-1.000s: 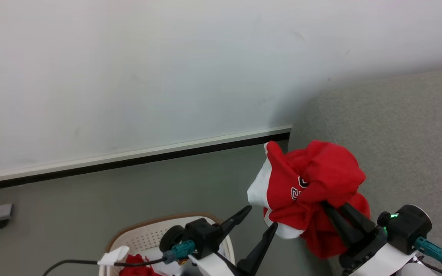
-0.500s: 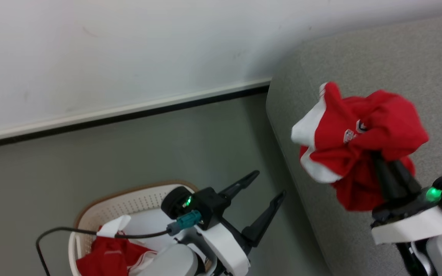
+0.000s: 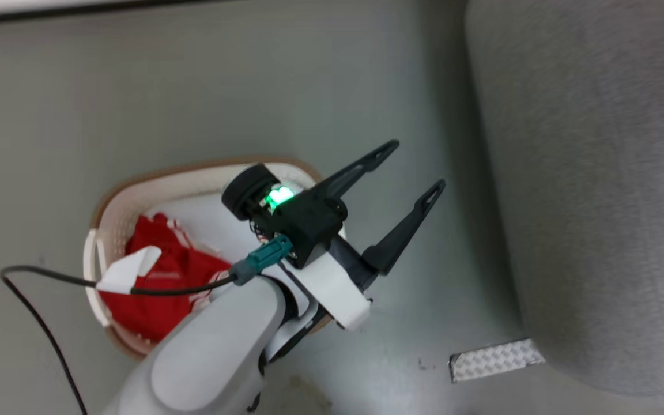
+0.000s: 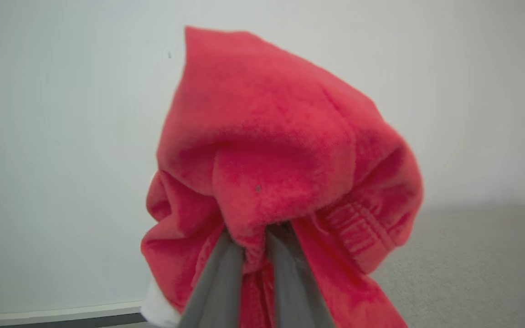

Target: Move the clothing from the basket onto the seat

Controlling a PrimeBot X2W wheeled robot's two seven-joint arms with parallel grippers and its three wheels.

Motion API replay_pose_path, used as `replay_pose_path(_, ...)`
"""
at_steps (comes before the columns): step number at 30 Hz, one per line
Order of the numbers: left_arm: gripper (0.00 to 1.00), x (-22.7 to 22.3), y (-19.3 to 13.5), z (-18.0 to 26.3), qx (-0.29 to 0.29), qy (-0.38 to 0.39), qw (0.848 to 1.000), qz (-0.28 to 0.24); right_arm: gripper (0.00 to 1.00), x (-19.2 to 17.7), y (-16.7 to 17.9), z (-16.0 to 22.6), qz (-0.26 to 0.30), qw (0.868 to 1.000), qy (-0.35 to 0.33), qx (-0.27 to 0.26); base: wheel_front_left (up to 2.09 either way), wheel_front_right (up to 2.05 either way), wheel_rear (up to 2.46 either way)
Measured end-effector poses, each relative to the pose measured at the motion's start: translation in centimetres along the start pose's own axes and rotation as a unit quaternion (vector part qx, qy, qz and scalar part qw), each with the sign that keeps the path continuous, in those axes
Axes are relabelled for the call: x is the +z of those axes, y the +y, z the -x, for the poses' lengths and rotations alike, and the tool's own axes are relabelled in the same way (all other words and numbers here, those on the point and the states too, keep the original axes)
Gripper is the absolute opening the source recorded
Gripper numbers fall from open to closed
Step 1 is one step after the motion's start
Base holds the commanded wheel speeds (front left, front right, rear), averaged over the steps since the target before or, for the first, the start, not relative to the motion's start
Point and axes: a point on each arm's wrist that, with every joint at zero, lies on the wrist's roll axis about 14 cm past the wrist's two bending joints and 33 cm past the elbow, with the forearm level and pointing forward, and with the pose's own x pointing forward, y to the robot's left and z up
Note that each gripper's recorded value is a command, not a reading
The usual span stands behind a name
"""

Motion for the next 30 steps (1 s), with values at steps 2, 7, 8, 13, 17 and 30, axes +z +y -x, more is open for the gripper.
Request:
replay_pose_path(2,1.0,-0.7,1.3,0.2,0.011,-0.003,1.0,0.006,0.0,-0.8,-1.7,-2.0,0.01,1.0,0.01,-0.02,0.0,0.0,0.0)
replay_pose_path(7,1.0,-2.2,3.6,1.6,0.04,0.001,0.999,0.013,0.0,-0.8,-5.7,-6.5,0.025,0.997,0.004,-0.078,0.0,0.0,0.0)
replay_pose_path(8,1.0,-2.4,3.9,1.9,0.047,0.003,0.999,0.015,0.0,-1.2,-6.4,-7.0,0.027,0.996,0.009,-0.09,0.0,0.0,0.0)
replay_pose_path(13,1.0,-3.4,5.4,3.6,0.081,0.011,0.996,0.022,0.0,-3.0,-10.0,-8.2,0.043,0.987,0.029,-0.149,0.0,0.0,0.0)
replay_pose_path(17,1.0,-4.5,6.3,4.8,0.104,0.024,0.994,0.032,0.0,-6.4,-11.1,-7.5,0.037,0.981,0.059,-0.183,0.0,0.0,0.0)
replay_pose_path(30,1.0,-3.8,6.0,6.2,0.123,0.03,0.992,0.027,1.0,-9.0,-9.0,-3.4,0.042,0.977,0.111,-0.174,0.0,0.0,0.0)
